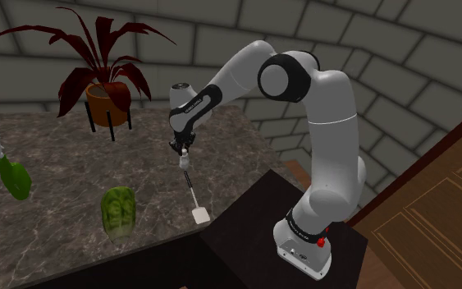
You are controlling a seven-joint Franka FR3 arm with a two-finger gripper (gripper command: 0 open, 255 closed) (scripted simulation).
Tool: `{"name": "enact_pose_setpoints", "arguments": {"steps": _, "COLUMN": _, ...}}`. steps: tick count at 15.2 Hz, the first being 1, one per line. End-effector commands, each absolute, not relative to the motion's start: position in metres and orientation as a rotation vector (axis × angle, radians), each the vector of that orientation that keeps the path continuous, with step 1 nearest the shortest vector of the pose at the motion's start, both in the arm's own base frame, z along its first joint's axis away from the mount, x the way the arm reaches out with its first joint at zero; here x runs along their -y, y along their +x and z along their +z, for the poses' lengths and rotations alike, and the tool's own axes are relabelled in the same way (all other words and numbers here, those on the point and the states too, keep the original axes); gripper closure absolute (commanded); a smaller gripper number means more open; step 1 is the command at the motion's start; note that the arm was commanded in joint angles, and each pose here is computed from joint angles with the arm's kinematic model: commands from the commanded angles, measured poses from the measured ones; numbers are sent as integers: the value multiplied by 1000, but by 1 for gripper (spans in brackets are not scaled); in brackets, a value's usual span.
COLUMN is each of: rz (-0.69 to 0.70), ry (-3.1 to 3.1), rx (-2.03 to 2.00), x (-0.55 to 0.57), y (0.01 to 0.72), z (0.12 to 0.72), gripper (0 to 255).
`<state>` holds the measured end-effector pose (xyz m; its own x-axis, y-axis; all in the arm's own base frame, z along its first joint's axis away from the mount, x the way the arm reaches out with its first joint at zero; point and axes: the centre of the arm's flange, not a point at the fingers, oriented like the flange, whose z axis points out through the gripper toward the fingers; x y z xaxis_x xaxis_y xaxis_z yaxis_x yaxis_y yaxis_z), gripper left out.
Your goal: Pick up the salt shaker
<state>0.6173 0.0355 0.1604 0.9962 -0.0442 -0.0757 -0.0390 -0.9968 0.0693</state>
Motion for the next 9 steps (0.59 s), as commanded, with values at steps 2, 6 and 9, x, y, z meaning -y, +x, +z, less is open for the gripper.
{"name": "enact_pose_setpoints", "arguments": {"steps": 2, "rz": -126, "ry": 3072, "rx": 60, "x": -37, "y": 616, "z": 158, "gripper": 255}}
{"name": "enact_pose_setpoints", "arguments": {"steps": 6, "rz": -126, "ry": 3072, "rx": 60, "x": -38, "y": 616, "z": 158, "gripper": 255}}
{"name": "enact_pose_setpoints", "arguments": {"steps": 9, "rz": -126, "ry": 3072, "rx": 60, "x": -38, "y": 616, "z": 174, "gripper": 255}}
